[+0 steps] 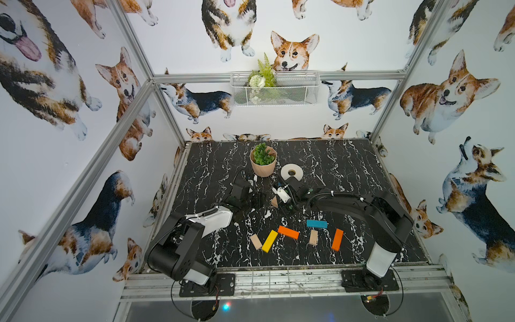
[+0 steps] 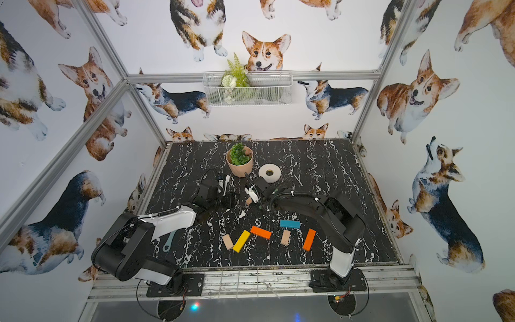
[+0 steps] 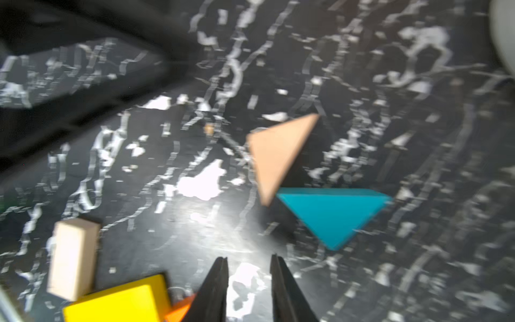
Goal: Assemble a carrot with building blocks
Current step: Assemble the building block at the center of the board.
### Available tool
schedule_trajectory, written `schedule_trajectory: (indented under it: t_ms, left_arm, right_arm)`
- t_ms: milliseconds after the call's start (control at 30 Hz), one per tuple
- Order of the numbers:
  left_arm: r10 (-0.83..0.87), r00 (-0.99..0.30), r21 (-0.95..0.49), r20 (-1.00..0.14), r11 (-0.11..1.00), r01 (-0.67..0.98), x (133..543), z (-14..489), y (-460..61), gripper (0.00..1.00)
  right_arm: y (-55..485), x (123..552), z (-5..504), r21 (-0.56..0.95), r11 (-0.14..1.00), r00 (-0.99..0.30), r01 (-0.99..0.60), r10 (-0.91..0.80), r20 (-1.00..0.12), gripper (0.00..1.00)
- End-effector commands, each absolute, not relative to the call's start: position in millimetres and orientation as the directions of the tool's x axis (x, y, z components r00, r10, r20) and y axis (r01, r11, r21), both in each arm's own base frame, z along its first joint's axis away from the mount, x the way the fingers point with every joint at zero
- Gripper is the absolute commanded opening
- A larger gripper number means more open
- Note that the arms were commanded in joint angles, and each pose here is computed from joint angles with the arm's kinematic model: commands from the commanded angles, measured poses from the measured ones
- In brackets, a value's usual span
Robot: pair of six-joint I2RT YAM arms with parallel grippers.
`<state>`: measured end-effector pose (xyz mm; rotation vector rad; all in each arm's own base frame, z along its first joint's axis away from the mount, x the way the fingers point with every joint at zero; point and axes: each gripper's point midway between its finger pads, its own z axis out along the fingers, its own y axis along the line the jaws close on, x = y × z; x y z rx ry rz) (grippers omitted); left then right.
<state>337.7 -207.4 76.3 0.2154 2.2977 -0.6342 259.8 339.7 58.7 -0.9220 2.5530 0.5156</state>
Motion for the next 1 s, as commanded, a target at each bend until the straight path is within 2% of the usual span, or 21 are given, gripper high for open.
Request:
schedule_trajectory:
  t_ms: [0, 400, 967]
  left_arm:
    - [-0.024, -0.717, -0.37, -0.697, 0.869, 0.33, 337, 76, -206, 0.54]
    - [-0.028, -0.712, -0.375, -0.702, 0.864, 0.336, 337, 80, -206, 0.54]
    - [-0.033, -0.723, -0.395, -0.69, 0.854, 0.338, 337, 76, -210, 0.54]
  right_arm:
    - [352, 261, 57, 0.261, 0.724, -0.742, -0.639, -0.49, -0.458, 0.19]
    - [366, 273, 29, 0.259, 0.731, -0.756, -0.631, -0.506, -0.414, 0.19]
    - [338, 287, 16, 0.249, 0.769, -0.788, -0.589, -0.478, -0.388, 0.19]
